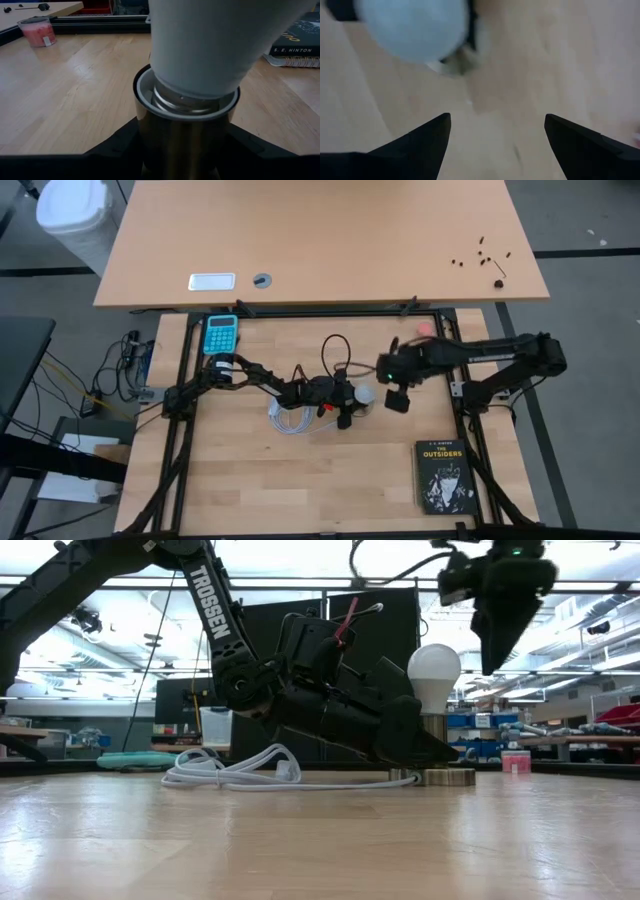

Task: Screw lightbulb
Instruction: Insert the lightbulb into the lamp

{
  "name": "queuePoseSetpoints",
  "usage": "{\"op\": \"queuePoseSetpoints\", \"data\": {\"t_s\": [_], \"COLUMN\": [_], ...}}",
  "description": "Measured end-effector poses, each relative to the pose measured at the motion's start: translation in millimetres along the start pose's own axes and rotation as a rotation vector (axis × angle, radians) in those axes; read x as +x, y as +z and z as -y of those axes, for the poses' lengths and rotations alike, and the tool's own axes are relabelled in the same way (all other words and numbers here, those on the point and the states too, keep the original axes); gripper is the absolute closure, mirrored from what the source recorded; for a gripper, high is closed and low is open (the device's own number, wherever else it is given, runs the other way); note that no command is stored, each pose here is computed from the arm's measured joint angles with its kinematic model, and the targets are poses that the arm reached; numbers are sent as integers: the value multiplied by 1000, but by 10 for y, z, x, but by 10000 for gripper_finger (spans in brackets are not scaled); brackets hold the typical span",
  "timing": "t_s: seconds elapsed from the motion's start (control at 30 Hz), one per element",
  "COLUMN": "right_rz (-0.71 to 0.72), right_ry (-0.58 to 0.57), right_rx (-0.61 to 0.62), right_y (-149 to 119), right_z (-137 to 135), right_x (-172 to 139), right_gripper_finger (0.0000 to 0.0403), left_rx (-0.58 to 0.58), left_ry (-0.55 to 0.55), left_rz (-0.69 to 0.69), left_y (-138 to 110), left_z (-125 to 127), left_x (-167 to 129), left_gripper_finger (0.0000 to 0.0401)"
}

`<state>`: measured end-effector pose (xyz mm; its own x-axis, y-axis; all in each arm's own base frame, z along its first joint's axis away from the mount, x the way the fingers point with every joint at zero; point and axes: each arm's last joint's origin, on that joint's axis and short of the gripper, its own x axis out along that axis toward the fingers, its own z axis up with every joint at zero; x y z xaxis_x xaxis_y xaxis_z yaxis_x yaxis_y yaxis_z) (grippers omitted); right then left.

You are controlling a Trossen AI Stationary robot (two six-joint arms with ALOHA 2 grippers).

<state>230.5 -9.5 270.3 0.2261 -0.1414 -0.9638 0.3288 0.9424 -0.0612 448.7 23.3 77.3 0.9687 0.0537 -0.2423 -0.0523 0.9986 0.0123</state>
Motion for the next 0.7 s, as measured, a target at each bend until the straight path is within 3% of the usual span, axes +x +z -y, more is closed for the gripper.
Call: {"op": "queuePoseSetpoints", "data": {"t_s": [0.17,0.4,0.7], "right_rz": [256,525,690], "right_ry": [102,65,44], "right_rx": [-27,-16,-105], "right_y": [-197,-409,-342], "right_z": [-214,-264,-280], "right_x": [272,659,885], "right_gripper_finger": [70,70,70], "left_rx": [0,-13,-20], "left_ry": [-1,-2,-3], "left_rz": [1,2,8], "left_y": [-1,0,2], "left_z": [4,10,10], "left_x": [0,-1,0], "left_gripper_finger": [208,208,208]}}
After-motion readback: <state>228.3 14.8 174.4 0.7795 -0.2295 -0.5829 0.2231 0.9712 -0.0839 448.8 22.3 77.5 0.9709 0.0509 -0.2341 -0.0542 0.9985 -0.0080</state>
